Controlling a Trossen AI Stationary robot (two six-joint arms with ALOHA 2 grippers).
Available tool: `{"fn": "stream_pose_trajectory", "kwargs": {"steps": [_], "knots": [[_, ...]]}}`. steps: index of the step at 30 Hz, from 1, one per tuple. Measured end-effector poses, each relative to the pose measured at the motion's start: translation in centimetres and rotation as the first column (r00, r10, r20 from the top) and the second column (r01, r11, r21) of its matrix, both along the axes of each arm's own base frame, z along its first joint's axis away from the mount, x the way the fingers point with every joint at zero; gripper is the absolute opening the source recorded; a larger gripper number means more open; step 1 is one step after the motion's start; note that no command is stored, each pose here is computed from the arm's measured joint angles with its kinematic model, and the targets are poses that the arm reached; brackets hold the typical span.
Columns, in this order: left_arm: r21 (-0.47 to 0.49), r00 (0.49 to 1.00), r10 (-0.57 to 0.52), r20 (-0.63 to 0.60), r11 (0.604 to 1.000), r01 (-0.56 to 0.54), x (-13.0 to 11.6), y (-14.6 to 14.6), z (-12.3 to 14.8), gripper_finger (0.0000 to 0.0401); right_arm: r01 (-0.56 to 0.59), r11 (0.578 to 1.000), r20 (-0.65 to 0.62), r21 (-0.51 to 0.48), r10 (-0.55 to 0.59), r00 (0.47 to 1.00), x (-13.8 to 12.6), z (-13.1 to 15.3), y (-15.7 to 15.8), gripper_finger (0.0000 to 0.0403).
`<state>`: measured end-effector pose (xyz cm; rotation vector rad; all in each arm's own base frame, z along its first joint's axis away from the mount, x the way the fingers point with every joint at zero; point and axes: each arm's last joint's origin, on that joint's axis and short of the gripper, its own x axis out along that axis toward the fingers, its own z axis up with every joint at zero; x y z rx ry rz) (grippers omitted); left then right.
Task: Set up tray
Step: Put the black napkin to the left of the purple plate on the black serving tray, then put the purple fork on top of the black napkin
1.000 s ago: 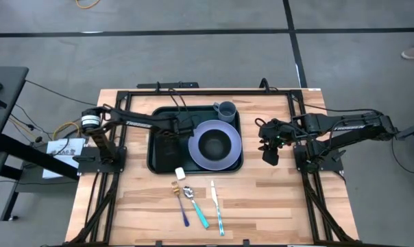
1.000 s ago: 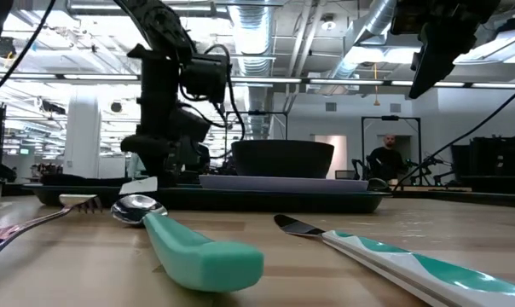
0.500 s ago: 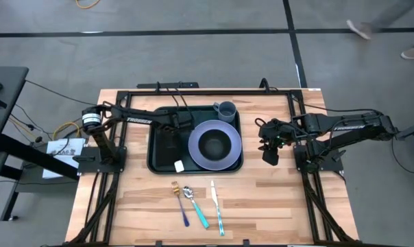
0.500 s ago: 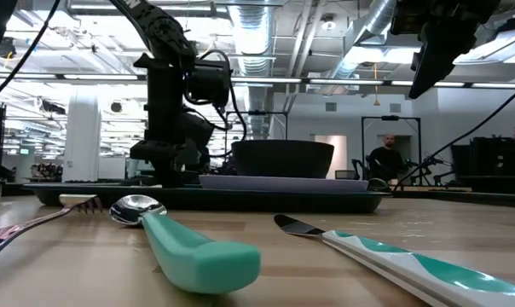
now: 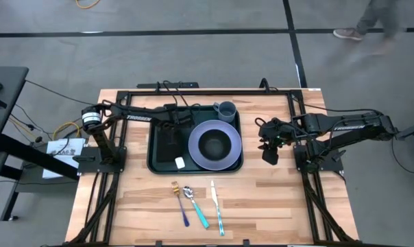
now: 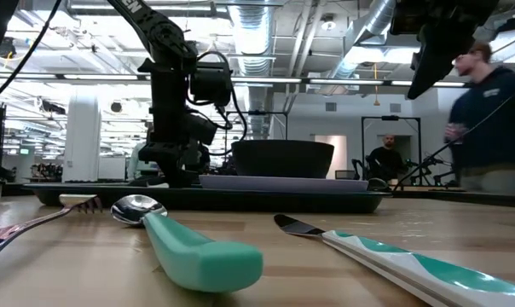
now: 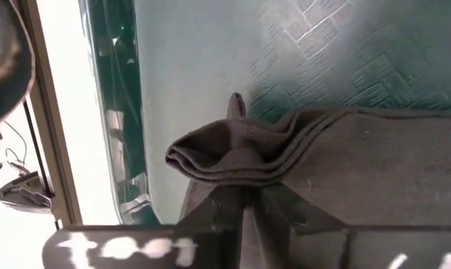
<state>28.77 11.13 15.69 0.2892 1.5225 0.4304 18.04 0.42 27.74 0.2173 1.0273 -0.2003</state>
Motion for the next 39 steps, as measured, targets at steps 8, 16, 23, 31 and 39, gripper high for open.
{"fn": "stream_pose_trajectory", "kwargs": {"steps": [8, 16, 23, 31, 39], "knots": [[0.015, 1.0, 0.002, 0.011, 1.0, -0.002, 0.1, 0.1, 0.0, 0.0058, 0.001, 1.0, 0.0, -0.002, -0.001, 1.0, 0.0, 0.0, 0.0, 0.0138], [0.04, 0.996, 0.084, 0.022, 0.996, -0.085, 0.5, 0.2, 1.5, 0.0104, 0.001, 1.0, 0.0, -0.002, -0.001, 1.0, 0.0, 0.0, 0.0, 0.0138], [-0.113, 0.932, 0.293, 0.212, 0.955, -0.274, 0.9, -0.6, 9.0, 0.0111, -0.001, 1.0, 0.0, 0.0, 0.001, 1.0, 0.0, 0.0, 0.0, 0.0138], [-0.525, 0.636, 0.628, 0.449, 0.761, -0.381, -4.5, -5.5, 17.8, 0.0111, -0.021, 1.0, -0.011, -0.002, 0.021, 1.0, -0.1, 0.0, 0.0, 0.0138], [-0.742, 0.382, 0.877, 0.29, 0.458, -0.489, -6.8, -12.4, 19.4, 0.0111, -0.021, 1.0, -0.013, -0.002, 0.021, 1.0, -0.1, -0.1, 0.0, 0.0138]]}}
